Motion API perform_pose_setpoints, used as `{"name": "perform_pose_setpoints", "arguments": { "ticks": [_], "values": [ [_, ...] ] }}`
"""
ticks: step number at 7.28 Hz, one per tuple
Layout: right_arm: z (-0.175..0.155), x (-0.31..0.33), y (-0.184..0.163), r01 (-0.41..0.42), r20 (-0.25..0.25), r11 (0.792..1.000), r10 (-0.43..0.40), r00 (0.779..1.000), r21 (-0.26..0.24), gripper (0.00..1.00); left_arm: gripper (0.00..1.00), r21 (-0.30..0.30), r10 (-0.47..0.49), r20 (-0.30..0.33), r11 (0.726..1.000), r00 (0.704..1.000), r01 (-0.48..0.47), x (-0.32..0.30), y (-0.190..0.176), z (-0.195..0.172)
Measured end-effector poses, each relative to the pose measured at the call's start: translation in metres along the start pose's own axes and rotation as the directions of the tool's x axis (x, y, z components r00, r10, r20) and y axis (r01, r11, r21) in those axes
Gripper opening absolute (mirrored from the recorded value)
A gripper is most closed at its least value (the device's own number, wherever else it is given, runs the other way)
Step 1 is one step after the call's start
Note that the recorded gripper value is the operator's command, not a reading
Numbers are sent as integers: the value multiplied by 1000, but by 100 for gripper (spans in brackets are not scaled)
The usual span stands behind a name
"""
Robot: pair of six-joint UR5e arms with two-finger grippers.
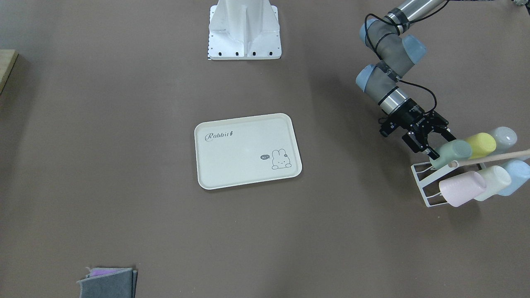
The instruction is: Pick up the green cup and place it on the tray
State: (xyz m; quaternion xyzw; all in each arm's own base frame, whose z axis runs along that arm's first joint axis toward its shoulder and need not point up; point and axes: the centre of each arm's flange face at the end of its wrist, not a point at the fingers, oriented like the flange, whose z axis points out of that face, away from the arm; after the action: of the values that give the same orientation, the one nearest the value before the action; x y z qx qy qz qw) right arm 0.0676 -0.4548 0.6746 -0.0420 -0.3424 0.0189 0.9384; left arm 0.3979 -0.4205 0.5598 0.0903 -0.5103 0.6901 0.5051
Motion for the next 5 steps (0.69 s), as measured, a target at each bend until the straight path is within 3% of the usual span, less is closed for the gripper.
{"name": "perform_pose_setpoints", "arguments": {
  "ticks": [5],
  "values": [
    [-15, -12, -12, 25, -12, 999, -24, 1000, 31, 100, 98, -16, -31, 23, 999, 999, 32, -4, 5, 6]
  ]
}}
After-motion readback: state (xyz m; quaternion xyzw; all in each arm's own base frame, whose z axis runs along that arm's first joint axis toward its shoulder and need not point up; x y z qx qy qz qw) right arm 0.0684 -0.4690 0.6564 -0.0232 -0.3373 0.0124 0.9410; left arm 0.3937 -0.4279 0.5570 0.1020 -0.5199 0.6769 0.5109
